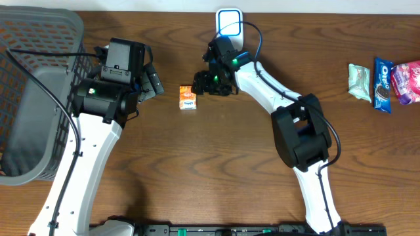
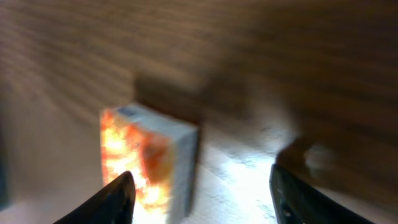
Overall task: Scan the item barcode
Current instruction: 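Reach the right gripper to the orange tissue box and grasp it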
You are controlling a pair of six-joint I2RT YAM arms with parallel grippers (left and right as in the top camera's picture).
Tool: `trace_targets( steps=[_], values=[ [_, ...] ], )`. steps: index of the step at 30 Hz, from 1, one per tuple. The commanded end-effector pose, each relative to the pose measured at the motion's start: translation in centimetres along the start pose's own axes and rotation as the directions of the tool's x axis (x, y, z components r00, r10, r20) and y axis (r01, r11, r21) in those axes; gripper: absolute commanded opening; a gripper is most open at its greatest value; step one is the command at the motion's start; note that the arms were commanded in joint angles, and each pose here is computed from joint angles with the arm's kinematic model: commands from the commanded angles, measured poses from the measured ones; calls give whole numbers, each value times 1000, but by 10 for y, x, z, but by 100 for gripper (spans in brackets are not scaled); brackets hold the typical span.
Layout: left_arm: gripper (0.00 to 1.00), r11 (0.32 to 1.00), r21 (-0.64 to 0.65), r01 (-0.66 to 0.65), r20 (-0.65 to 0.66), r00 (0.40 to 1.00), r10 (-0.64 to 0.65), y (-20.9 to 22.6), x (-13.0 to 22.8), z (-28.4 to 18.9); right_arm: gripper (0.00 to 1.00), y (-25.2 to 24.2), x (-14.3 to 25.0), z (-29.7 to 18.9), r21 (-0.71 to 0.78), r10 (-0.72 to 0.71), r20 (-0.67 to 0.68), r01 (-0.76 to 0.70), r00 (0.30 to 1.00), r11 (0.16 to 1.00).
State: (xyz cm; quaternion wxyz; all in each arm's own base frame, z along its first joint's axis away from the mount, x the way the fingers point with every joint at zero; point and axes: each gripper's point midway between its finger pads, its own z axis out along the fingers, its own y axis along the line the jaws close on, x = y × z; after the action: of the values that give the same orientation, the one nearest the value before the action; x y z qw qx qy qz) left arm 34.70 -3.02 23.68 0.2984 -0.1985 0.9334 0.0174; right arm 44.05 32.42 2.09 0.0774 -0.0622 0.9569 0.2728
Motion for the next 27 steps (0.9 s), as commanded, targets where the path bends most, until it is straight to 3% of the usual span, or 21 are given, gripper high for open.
trace_targets(
  steps=[1, 6, 14, 18, 20, 22, 25, 27],
  values=[
    [98, 1000, -6, 2, -3, 1000, -2, 1, 0, 1, 55, -4, 34, 35, -45, 64, -136, -71, 989, 996],
    [98, 1000, -6, 2, -3, 1000, -2, 1, 0, 1, 46, -5, 41, 39, -52, 77, -167, -87, 983, 995],
    [98, 1000, -6, 2, -3, 1000, -2, 1, 0, 1, 49, 9, 46, 40, -102, 87, -193, -108, 977, 989],
    [98, 1000, -6, 2, -3, 1000, -2, 1, 0, 1, 48, 2, 47, 47, -31, 99, -166, -106, 981, 994],
    [98, 1000, -6, 2, -3, 1000, -2, 1, 0, 1, 33, -5, 46, 51, 8, 100, -150, -100, 984, 995],
    [98, 1000, -6, 2, -3, 1000, -2, 1, 0, 1, 2, -6, 47, 52, 11, 99, -152, -99, 983, 995],
    [98, 1000, -6, 2, -3, 1000, -2, 1, 0, 1, 1, -2, 49, 50, -23, 67, -173, -72, 983, 997],
    [98, 1000, -6, 2, -3, 1000, -2, 1, 0, 1, 1, 12, 51, 44, -131, 6, -203, -33, 979, 991]
  ],
)
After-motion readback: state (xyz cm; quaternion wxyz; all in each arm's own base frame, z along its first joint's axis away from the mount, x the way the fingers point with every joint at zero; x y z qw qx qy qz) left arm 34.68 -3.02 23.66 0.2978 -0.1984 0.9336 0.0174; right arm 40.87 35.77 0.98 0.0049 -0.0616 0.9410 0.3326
